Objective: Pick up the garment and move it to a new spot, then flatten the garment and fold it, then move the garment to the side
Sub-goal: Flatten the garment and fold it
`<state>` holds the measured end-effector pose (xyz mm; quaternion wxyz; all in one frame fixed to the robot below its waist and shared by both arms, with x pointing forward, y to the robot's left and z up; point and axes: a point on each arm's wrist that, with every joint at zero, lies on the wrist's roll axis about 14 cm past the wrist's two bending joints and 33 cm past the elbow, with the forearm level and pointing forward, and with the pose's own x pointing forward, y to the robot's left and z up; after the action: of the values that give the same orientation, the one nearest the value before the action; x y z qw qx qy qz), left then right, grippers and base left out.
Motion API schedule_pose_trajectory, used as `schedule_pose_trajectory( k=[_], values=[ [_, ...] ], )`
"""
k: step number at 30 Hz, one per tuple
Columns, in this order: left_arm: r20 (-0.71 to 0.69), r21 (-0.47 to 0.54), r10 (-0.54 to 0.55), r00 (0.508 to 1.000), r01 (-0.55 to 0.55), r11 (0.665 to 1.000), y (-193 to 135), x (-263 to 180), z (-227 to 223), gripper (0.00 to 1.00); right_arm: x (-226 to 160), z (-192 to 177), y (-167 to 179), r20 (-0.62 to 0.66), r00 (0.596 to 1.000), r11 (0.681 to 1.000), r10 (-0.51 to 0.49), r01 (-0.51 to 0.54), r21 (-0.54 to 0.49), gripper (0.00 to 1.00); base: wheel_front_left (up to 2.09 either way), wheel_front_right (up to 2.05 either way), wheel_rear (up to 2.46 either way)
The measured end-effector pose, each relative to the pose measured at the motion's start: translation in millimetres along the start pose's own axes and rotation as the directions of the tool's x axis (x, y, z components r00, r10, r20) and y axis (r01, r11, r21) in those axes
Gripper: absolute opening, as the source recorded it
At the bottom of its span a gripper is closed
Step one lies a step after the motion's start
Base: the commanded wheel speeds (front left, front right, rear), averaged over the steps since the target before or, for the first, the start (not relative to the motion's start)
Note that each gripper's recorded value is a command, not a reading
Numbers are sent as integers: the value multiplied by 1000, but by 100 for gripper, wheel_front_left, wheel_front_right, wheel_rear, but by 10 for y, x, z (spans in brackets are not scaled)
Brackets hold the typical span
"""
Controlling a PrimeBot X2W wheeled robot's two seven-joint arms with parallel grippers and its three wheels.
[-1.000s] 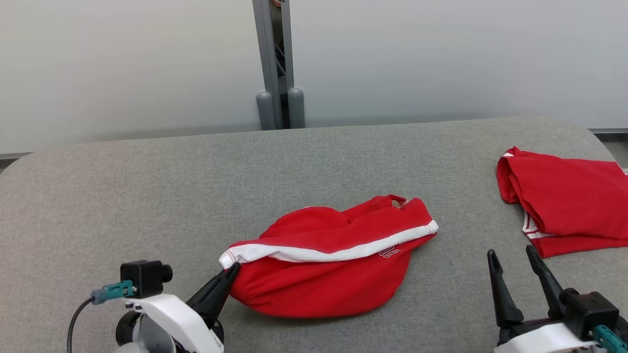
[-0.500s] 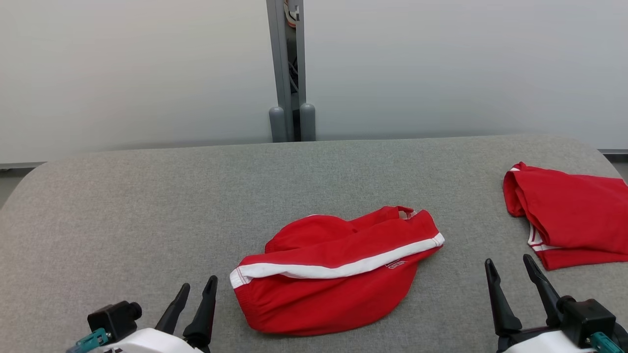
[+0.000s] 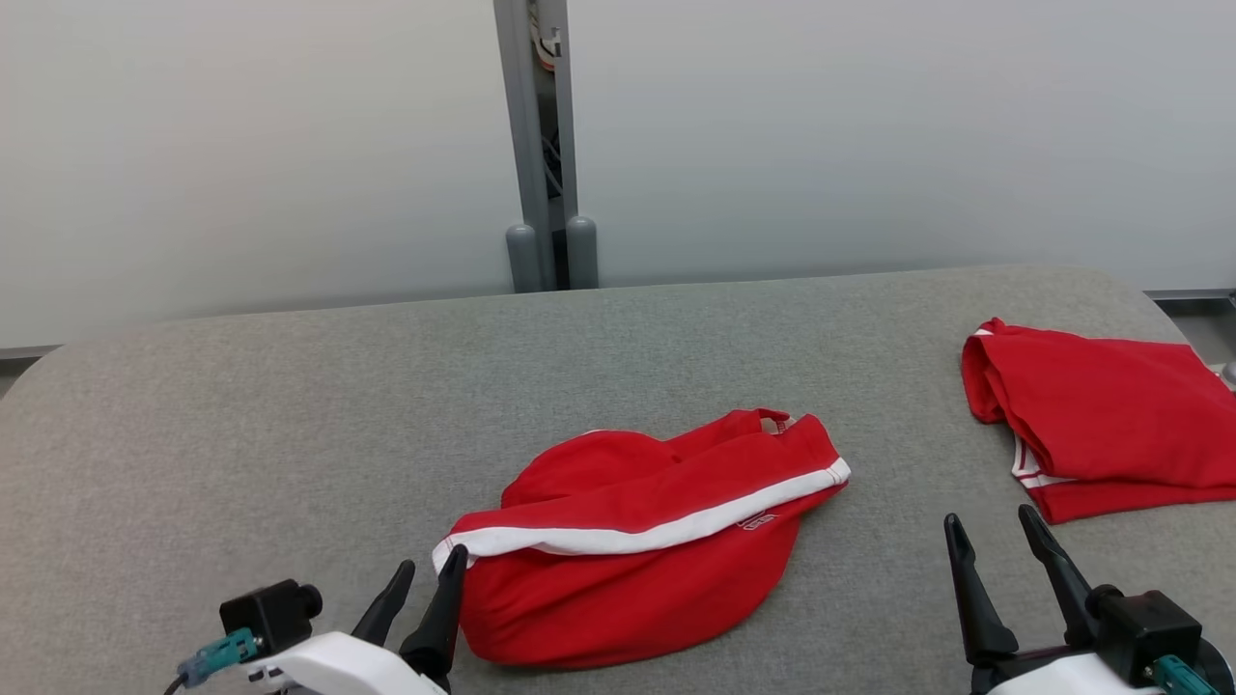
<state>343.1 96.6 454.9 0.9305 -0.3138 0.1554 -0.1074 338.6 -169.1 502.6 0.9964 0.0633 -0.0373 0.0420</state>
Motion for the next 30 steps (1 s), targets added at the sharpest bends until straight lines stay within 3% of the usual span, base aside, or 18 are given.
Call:
schedule_pose_trajectory(
  k=[7, 8, 10, 15, 21, 30],
  values=[
    [-99, 6, 11, 995, -11, 1000, -1, 146, -134, 100, -44, -2, -94, -1, 1000, 1000, -31, 31, -3, 100, 0, 0, 0],
    [-101, 8, 11, 995, -10, 1000, -3, 167, -130, 60, -42, 1, -102, -1, 999, 999, -33, 33, -5, 100, 0, 0, 0],
    [-99, 8, 11, 995, -10, 1000, -5, 210, -105, 0, -31, 11, -112, 2, 999, 999, -36, 36, -7, 100, 0, 0, 0],
    [-90, 50, 10, 996, -6, 999, 14, 257, -70, 0, 14, -41, -81, -15, 1000, 1000, -25, 25, -2, 100, 0, 0, 0],
    [-76, 178, 12, 997, 2, 984, 53, 225, -75, 0, 217, -307, 60, -103, 995, 997, 16, -8, 74, 100, 0, 0, 0],
    [-69, 183, 31, 997, -18, 983, 126, 107, -128, 0, 629, -643, 351, -239, 965, 990, 111, -87, 110, 100, 0, 0, 0]
  ],
)
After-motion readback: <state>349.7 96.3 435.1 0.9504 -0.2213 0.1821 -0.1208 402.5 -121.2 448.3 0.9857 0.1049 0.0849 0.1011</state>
